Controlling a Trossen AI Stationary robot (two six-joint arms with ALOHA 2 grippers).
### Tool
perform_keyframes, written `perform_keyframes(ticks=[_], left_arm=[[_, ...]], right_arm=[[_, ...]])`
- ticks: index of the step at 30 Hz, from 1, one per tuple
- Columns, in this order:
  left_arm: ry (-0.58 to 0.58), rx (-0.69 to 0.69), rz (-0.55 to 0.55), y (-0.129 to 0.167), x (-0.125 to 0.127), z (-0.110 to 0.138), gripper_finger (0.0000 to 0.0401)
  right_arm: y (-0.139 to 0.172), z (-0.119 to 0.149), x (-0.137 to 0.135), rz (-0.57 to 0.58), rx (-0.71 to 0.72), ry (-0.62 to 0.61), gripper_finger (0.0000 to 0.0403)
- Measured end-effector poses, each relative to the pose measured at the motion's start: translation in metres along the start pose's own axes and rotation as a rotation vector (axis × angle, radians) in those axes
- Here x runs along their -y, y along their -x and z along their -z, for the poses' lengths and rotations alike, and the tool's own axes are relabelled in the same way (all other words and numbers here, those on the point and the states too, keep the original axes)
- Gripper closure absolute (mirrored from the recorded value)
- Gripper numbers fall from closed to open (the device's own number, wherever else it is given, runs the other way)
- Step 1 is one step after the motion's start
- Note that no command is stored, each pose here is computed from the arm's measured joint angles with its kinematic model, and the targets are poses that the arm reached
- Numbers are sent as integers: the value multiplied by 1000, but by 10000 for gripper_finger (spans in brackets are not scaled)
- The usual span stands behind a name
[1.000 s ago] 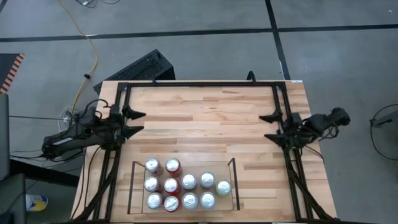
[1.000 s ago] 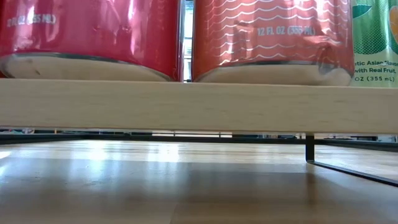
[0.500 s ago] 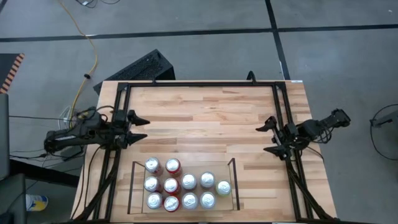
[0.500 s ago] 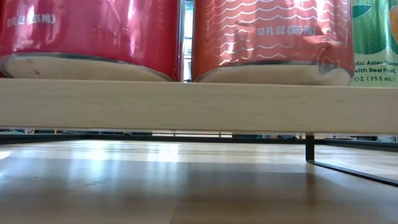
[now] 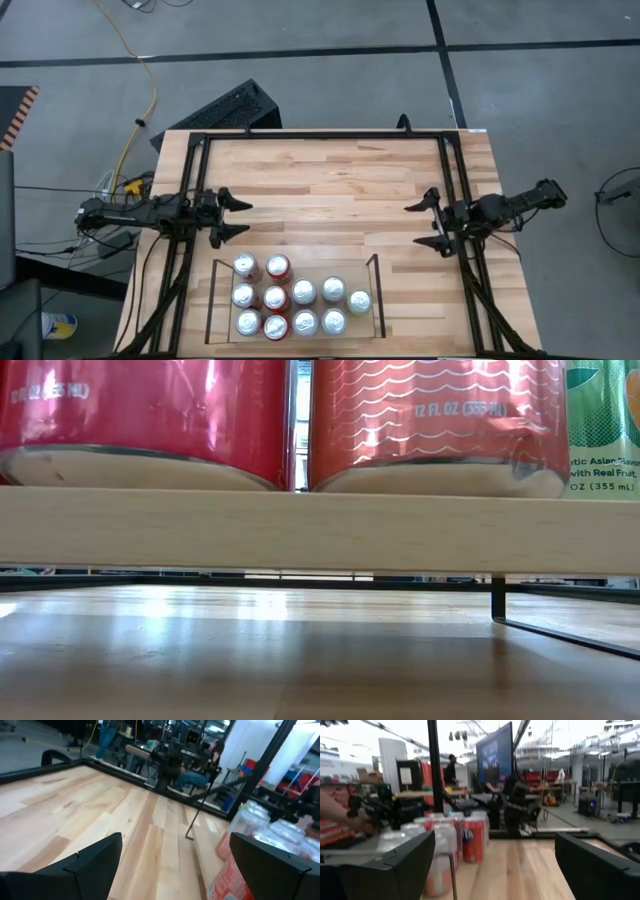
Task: Place canned beverage on shelf
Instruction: Return to Home Position
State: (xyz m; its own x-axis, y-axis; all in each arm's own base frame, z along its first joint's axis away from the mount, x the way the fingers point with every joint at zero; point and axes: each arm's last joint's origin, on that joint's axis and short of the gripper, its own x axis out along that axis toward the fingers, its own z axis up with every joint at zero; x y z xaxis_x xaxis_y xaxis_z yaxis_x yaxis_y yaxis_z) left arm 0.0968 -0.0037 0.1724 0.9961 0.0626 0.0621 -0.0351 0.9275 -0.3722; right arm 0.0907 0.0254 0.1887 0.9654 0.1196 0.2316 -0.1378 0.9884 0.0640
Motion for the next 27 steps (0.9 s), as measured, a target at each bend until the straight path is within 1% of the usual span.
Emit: perform_keyframes(ticks=[3, 5, 9, 15, 27], left_arm=[[-27, -1, -4, 0, 0, 0, 46], [-29, 15, -34, 0, -1, 0, 46], [-39, 33, -73, 0, -2, -1, 46], [-38, 43, -90, 0, -2, -2, 46], [-39, 41, -89, 0, -3, -1, 46]], right_arm=[[0, 5, 1, 9, -54, 11, 10], [0, 8, 1, 14, -84, 24, 10], [1, 13, 2, 16, -132, 88, 10], [1, 14, 5, 72, -147, 99, 10], [1, 16, 6, 76, -164, 106, 10]])
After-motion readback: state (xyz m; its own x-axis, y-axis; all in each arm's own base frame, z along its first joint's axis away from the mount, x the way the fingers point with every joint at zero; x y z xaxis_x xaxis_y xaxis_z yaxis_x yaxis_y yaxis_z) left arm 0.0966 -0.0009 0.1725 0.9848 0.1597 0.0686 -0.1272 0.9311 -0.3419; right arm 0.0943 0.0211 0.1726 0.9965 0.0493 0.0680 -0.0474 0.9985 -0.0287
